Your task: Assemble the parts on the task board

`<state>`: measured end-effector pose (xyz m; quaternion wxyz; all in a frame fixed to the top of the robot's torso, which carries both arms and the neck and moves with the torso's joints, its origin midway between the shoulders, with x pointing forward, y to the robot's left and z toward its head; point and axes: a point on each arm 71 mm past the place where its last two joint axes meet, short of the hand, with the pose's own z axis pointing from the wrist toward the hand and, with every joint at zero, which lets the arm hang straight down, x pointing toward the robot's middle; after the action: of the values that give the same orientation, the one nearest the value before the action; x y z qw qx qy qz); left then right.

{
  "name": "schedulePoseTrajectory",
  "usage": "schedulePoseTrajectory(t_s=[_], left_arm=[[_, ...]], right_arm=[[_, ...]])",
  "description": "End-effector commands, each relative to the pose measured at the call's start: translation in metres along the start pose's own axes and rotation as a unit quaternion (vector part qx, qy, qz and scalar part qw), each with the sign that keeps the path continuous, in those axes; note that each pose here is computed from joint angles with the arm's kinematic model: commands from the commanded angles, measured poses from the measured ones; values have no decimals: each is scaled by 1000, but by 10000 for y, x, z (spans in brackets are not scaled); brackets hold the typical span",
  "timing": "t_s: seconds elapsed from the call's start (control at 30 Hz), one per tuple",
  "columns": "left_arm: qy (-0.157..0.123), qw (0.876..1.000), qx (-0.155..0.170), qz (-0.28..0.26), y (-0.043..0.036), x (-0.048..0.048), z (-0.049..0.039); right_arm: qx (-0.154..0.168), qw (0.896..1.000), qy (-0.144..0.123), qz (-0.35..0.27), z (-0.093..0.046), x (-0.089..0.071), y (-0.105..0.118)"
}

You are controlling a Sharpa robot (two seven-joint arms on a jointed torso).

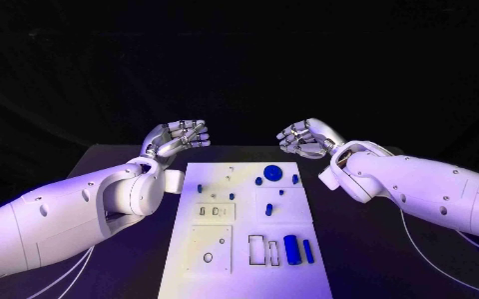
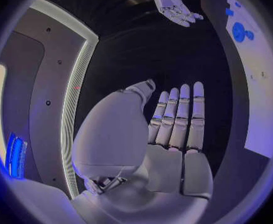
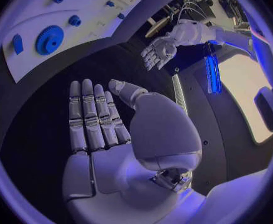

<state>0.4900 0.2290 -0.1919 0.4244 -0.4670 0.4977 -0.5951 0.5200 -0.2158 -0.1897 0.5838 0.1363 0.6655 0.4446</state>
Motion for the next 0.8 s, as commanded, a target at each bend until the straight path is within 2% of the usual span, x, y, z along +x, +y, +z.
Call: schedulePoseTrajectory(t_s=[0.03,0.3,0.6,0.8], left_arm=[[36,999,3,-2,-67,79,-27],[64,998,4,-13,-224,172,-172],[79,997,3,-19,-269,244,-229],[81,996,3,-21,-284,252,-247]], right_arm=[[-20,993,43,-110,18,50,77],[-41,963,99,-249,74,153,285],[-58,930,130,-338,127,328,426],[-57,920,144,-360,138,395,438]])
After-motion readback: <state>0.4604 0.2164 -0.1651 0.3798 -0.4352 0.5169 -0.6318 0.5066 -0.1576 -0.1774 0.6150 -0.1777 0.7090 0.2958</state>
